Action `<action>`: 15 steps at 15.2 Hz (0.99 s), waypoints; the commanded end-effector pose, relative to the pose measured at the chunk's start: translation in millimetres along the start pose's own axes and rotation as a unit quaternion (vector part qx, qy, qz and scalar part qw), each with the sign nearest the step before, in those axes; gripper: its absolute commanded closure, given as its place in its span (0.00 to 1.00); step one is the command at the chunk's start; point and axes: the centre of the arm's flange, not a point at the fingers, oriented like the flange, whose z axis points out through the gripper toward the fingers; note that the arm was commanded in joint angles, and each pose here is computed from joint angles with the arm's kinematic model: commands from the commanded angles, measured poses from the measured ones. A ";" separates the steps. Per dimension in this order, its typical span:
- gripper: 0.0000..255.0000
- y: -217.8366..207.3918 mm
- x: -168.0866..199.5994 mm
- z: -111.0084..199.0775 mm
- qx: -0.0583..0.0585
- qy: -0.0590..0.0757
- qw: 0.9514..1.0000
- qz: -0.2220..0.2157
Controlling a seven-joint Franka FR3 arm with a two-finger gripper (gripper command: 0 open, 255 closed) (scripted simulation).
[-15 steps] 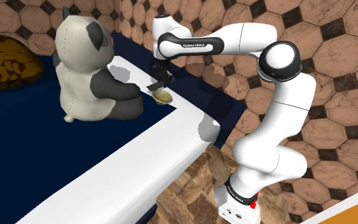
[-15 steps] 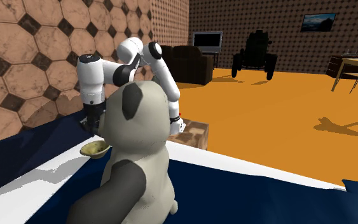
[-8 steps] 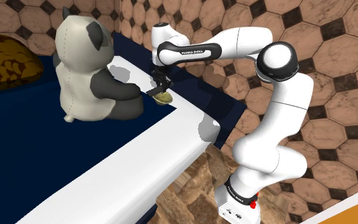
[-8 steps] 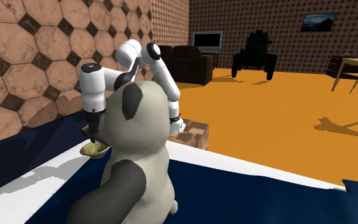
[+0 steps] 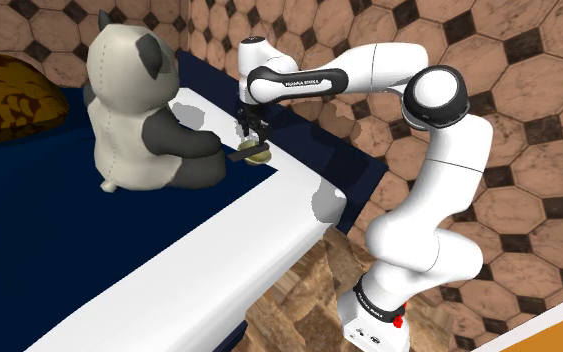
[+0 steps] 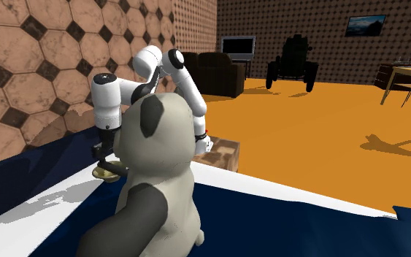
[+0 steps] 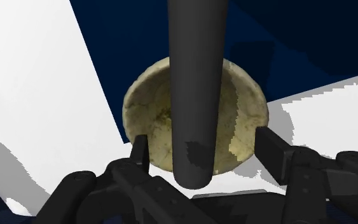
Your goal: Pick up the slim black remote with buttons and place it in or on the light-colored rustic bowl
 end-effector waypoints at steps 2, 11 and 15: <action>0.00 0.0 0.0 0.0 0.000 0.000 1.000 0.000; 0.00 0.0 0.0 -50.0 0.000 0.000 1.000 0.000; 0.00 0.0 0.0 -50.0 0.000 0.000 1.000 0.000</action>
